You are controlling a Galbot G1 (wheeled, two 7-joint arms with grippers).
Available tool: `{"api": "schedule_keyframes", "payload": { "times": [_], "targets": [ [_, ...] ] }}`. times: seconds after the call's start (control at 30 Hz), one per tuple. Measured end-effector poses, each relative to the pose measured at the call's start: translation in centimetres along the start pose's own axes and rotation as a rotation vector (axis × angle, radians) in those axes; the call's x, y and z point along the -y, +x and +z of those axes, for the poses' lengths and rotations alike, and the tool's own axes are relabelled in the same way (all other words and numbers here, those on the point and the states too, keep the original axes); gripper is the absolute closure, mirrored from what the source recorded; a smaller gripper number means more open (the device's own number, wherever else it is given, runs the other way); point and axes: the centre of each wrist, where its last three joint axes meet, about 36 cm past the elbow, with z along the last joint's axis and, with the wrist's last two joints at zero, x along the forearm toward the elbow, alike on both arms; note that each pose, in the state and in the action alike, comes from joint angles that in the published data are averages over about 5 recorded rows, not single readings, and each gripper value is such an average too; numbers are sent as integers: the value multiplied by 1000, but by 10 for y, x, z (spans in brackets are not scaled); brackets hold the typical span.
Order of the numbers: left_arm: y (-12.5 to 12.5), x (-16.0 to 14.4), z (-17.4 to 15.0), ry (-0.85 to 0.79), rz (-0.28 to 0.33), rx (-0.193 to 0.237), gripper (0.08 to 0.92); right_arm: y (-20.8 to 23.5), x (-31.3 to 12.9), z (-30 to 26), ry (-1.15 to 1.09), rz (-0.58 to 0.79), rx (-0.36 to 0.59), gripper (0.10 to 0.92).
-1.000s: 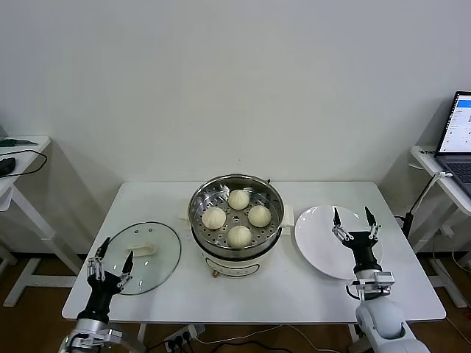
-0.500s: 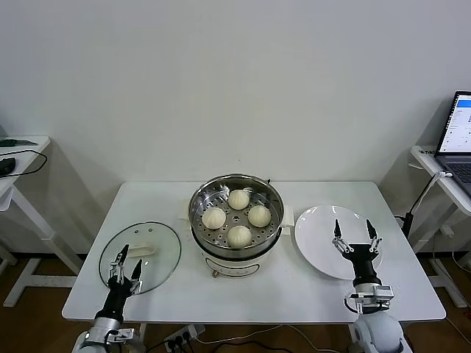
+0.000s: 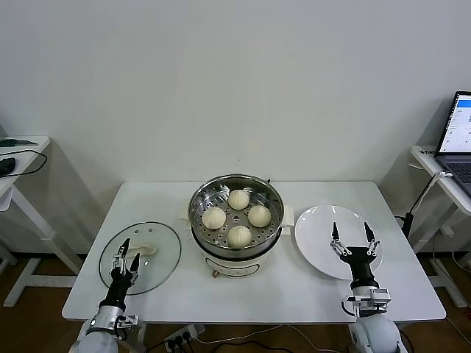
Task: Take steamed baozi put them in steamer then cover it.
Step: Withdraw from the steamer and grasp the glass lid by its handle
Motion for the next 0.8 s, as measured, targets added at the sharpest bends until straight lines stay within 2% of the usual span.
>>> {"api": "schedule_keyframes", "payload": {
  "times": [0.8],
  "targets": [
    [-40, 12, -2, -21, -3, -33, 177, 1, -1, 1, 9, -8, 4, 200]
  ]
}}
